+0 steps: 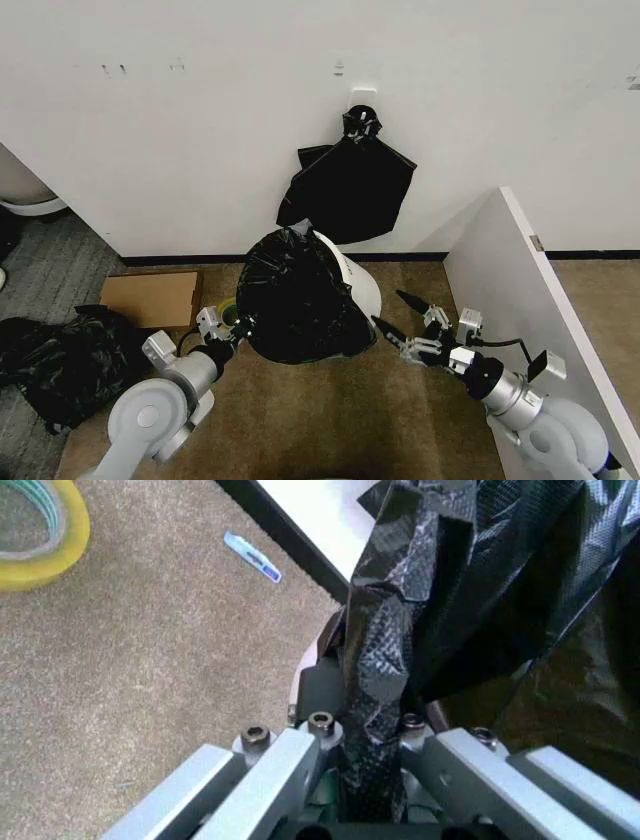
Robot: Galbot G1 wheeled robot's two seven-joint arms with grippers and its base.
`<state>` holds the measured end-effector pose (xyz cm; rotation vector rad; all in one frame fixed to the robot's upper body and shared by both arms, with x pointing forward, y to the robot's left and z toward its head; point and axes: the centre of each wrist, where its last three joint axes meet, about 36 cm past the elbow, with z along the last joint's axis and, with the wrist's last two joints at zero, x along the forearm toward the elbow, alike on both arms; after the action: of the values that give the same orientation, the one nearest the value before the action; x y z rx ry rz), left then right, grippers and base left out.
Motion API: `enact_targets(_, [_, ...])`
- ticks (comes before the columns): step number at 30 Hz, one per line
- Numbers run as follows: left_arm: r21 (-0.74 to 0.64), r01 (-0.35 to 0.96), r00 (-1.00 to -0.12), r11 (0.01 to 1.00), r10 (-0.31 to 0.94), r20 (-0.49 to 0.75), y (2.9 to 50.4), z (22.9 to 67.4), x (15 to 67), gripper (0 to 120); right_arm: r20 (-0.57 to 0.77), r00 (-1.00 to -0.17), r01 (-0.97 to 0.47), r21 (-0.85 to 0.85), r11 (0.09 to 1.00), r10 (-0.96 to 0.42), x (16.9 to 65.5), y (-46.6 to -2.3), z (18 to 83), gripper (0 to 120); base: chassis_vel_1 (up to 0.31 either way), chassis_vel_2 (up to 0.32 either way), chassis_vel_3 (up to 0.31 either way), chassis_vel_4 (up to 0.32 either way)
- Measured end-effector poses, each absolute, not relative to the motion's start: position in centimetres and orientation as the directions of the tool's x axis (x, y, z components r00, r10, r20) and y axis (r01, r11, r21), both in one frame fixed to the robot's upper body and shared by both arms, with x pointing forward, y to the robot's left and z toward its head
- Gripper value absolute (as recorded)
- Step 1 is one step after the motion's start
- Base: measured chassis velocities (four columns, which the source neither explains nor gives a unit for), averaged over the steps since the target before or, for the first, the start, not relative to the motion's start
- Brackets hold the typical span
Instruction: Place the garbage bag over the trash bin.
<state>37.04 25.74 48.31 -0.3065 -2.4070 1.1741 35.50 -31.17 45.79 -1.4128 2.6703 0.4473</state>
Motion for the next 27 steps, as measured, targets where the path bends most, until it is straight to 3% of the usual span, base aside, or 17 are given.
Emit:
enact_targets(7, [-0.788, 0.009, -0.875, 0.616, 0.386, 0.291, 25.4, 48.2, 36.9, 0, -0.192, -0.549, -0.833, 0.205, 0.514, -0.814, 36.2, -30.5, 45.9, 92, 0.0, 0.0, 0.0, 0.0])
enact_targets(18, [-0.79, 0.009, -0.874, 0.613, 0.389, 0.292, 25.3, 48.1, 36.8, 0, -0.178, -0.547, -0.834, 0.203, 0.513, -0.818, 37.0, -30.2, 45.6, 68, 0.0, 0.0, 0.0, 0.0])
enact_targets(22, [-0.789, 0.009, -0.874, 0.614, 0.389, 0.293, 25.2, 48.0, 36.8, 0, -0.177, -0.544, -0.835, 0.205, 0.51, -0.82, 37.0, -30.2, 45.6, 48, 0.0, 0.0, 0.0, 0.0])
enact_targets(27, [-0.789, 0.009, -0.873, 0.614, 0.39, 0.293, 25.1, 47.9, 36.9, 0, -0.176, -0.542, -0.836, 0.207, 0.508, -0.822, 36.9, -30.1, 45.5, 32, 0.0, 0.0, 0.0, 0.0])
